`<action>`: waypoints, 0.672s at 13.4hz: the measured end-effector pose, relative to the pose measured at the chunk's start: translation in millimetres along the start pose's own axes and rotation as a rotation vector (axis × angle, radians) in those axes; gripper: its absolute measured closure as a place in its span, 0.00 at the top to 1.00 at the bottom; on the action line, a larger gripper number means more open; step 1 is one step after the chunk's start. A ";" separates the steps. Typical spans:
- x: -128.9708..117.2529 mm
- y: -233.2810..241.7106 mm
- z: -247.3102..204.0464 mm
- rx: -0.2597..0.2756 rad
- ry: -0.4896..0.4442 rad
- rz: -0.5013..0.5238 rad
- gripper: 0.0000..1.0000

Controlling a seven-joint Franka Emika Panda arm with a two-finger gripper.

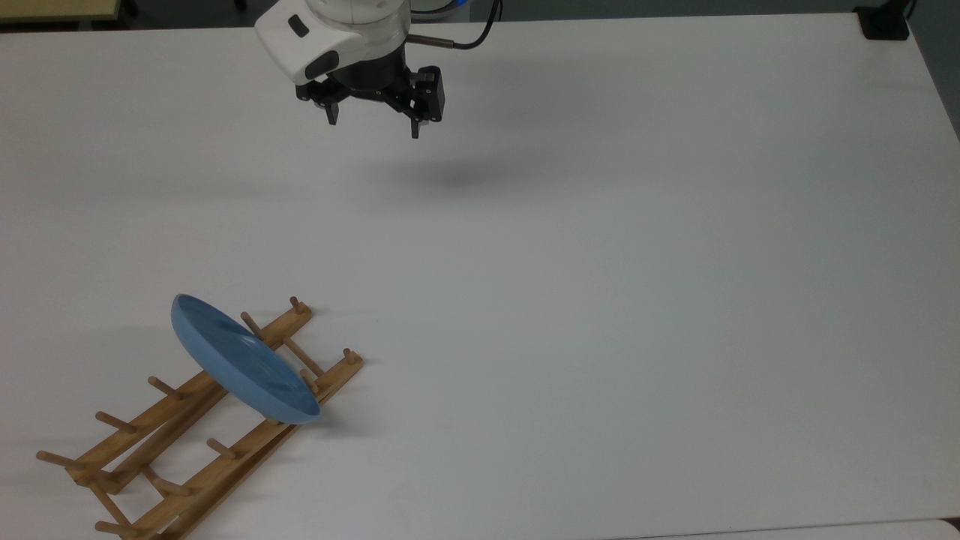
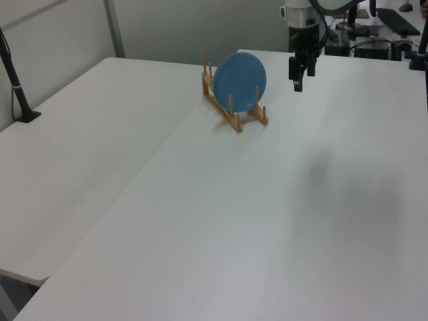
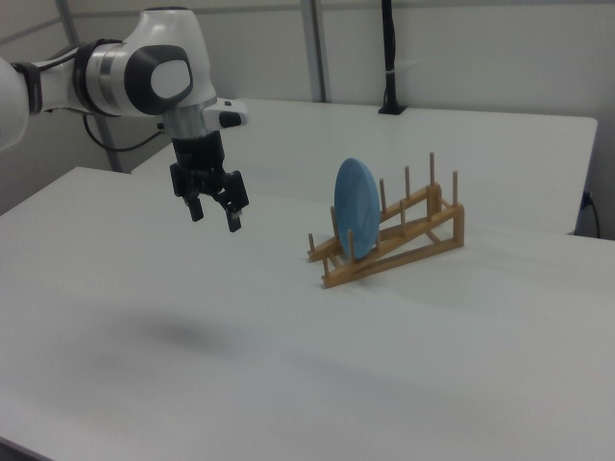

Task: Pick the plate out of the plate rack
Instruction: 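Move the open gripper from its start pose toward the wooden rack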

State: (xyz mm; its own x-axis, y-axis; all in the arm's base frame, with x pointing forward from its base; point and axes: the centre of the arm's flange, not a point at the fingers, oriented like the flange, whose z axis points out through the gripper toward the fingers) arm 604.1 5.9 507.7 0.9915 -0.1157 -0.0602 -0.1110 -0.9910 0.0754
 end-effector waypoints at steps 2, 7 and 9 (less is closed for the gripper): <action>0.2 -0.1 0.6 0.000 -0.001 0.000 1.00; 0.3 -0.6 1.0 0.000 -0.002 -0.001 1.00; 0.5 -1.8 2.0 -0.001 -0.003 -0.003 1.00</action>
State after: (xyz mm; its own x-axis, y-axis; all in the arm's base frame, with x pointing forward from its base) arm 604.8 7.5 505.5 0.9915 -0.1132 -0.0637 -0.1082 -0.9912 0.0759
